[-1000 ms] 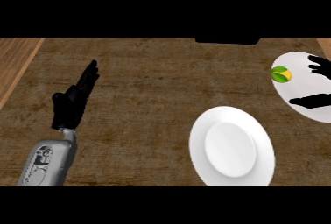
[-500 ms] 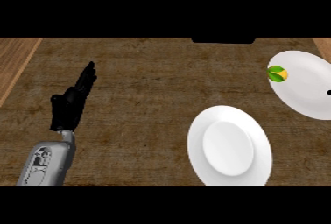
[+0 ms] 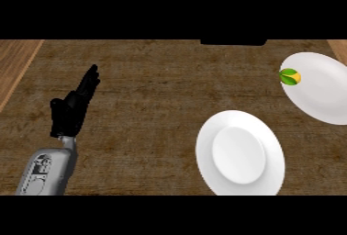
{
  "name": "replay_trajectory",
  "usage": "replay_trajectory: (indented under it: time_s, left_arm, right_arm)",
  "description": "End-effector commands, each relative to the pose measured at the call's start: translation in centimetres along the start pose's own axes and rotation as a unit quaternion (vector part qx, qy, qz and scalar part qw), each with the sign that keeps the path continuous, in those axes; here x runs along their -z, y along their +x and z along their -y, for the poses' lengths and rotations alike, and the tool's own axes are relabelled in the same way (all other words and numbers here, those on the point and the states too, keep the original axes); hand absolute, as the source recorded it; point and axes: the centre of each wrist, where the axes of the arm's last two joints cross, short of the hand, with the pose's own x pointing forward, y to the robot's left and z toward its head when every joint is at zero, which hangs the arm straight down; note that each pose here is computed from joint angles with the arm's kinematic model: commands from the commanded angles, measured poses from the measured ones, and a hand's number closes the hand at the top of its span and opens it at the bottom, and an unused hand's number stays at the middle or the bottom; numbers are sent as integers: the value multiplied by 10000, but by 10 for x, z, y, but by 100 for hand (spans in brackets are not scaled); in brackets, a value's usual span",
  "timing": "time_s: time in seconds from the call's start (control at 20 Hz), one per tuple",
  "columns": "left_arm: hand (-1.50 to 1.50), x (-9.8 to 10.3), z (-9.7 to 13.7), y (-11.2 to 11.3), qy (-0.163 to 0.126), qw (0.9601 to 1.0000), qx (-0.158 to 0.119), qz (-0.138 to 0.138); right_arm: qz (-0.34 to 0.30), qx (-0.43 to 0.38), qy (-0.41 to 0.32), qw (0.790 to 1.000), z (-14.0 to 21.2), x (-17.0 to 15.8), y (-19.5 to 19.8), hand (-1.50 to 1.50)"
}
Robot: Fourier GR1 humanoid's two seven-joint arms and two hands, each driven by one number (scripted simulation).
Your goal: Pick the lemon from the plate and place it in the plate
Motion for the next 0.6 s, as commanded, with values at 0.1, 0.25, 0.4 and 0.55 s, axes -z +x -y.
replay_trajectory:
  time_s: [0.1,0.25,0.4,0.55]
  left_arm:
    - [0,-5,3,1,-1,10000,-46,6]
    - [0,-9,3,-7,-50,10000,-55,23]
    - [0,6,-4,5,44,9999,-96,4]
    - [0,-1,6,3,-30,10000,-86,4]
  right_arm:
    - [-17,-140,-12,9999,42,-23,-7,-150]
    - [-40,-103,144,9998,57,-27,-3,-150]
    - [83,103,7,9999,51,-29,-9,-150]
    - [3,57,22,10000,53,-36,-16,-150]
